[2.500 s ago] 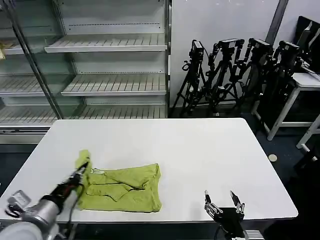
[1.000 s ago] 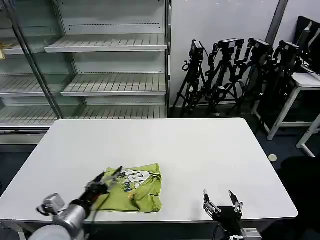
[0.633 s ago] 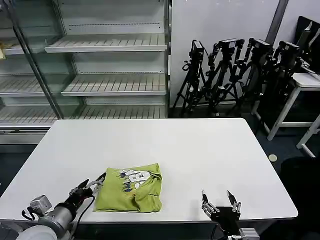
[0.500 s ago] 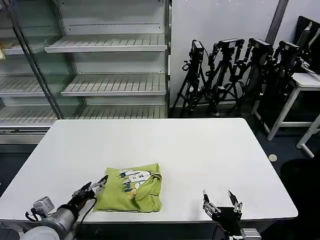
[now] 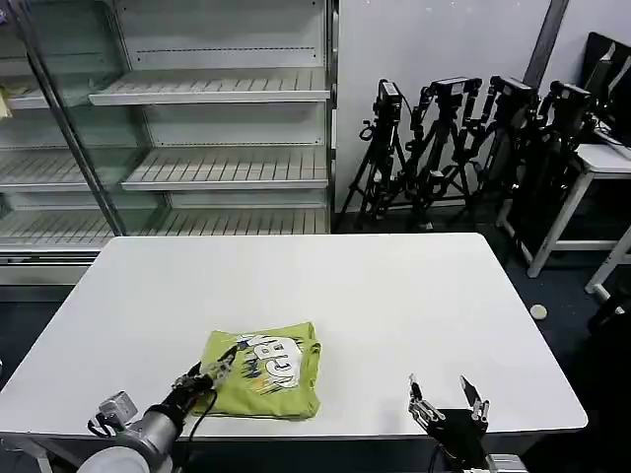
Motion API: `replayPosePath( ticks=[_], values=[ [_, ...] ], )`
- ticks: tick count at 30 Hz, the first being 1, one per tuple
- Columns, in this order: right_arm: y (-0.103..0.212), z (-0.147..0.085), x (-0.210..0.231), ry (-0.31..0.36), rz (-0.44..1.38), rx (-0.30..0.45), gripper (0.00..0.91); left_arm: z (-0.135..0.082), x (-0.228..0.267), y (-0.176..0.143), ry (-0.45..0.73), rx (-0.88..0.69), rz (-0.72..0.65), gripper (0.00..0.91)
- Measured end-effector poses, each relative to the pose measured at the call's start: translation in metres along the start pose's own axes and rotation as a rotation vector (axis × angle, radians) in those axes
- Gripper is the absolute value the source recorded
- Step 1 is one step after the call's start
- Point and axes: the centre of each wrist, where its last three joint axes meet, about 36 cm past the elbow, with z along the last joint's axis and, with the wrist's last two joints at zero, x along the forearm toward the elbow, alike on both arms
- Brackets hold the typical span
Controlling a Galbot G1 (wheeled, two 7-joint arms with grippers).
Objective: Fold and organize the clothes.
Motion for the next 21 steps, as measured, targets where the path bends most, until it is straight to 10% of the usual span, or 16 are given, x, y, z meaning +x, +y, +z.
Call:
replayPosePath(
  ticks=[21],
  values=[
    [0.002,-0.004,0.009,-0.003,0.011,-0.009,0.907,0.019,-0.007,0.001,-0.01,0.117,0.057,0.03]
  ],
)
